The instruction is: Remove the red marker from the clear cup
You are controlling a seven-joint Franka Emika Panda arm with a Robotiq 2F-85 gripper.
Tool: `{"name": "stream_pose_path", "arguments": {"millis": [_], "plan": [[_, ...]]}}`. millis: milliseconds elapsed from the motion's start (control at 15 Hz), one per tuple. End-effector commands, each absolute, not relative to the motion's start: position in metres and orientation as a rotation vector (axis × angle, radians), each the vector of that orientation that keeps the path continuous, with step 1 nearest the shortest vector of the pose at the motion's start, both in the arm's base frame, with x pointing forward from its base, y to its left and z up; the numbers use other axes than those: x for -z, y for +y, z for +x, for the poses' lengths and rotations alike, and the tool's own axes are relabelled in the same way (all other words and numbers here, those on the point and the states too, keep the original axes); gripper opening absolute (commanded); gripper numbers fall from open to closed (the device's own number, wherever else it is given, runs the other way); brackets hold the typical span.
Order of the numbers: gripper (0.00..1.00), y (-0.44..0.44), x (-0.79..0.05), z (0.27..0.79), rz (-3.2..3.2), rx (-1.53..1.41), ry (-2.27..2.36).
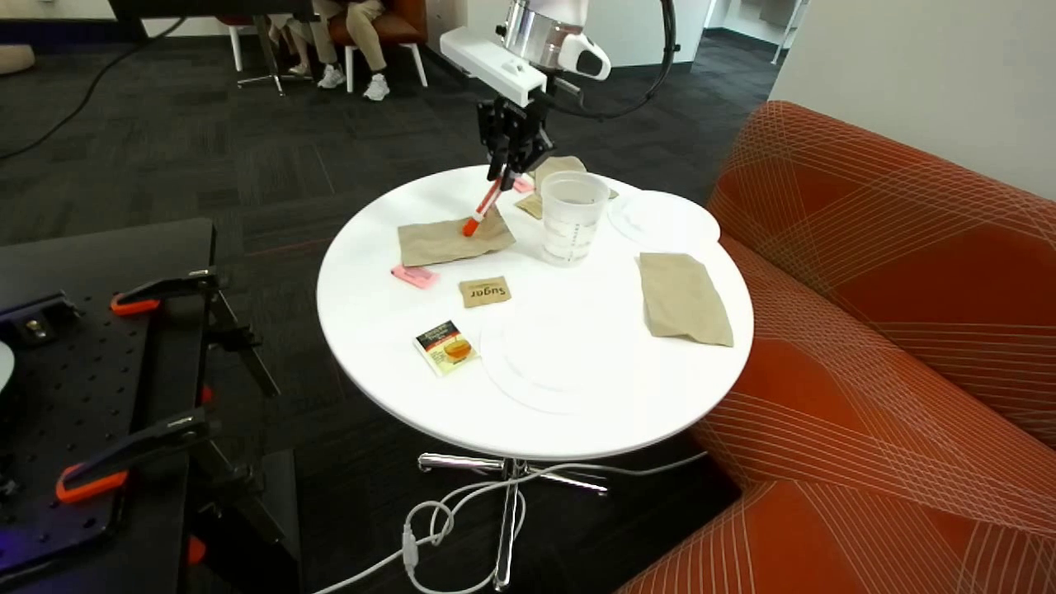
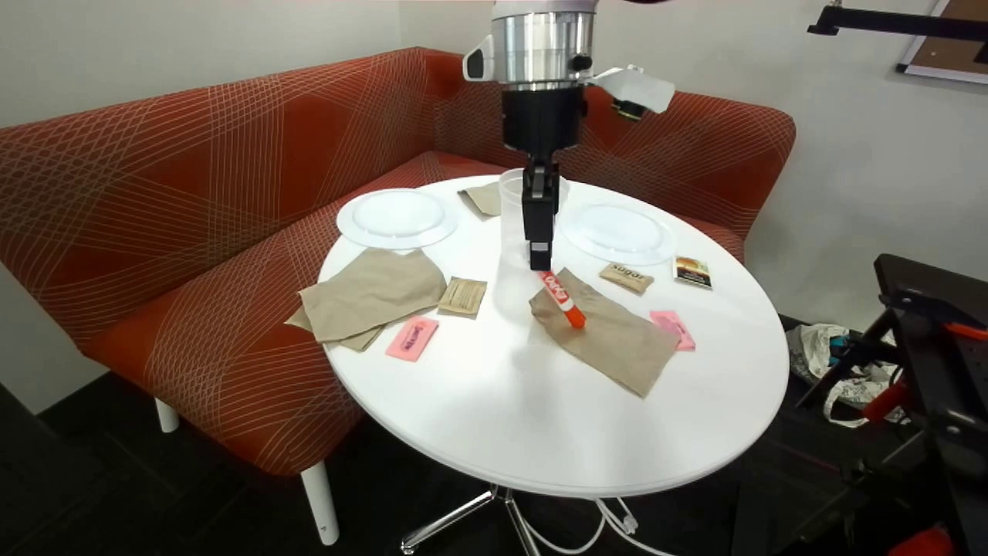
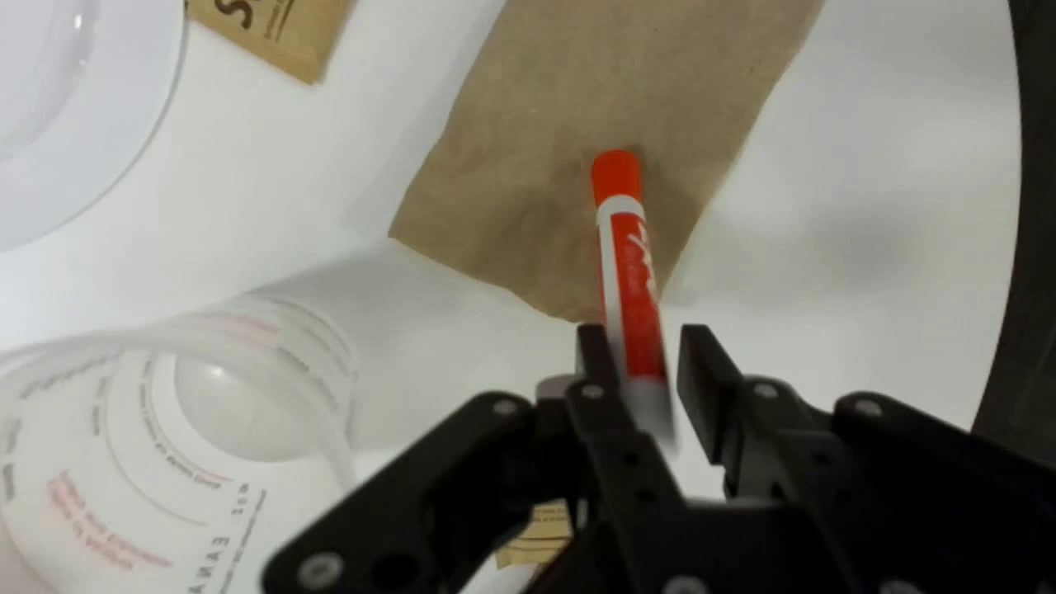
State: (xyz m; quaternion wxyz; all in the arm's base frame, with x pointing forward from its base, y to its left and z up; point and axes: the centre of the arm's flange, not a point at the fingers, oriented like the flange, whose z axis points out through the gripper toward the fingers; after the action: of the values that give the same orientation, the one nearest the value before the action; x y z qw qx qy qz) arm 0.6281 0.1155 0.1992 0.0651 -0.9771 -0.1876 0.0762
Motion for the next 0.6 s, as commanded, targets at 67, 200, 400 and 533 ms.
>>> {"name": "stream_pose_path", "arguments": {"millis": [67, 200, 400, 533], "plan": [[0.67, 0.123, -0.216, 0.637, -3.009, -0.234, -0.526], [0.82, 0.123, -0.227, 0.634, -3.028, -0.203, -0.522], [1.0, 0.124, -0.245, 0.628, -3.047, -0.139, -0.55], [1.0, 0.125, -0.258, 0.624, -3.048, -0.101, -0.583]]}}
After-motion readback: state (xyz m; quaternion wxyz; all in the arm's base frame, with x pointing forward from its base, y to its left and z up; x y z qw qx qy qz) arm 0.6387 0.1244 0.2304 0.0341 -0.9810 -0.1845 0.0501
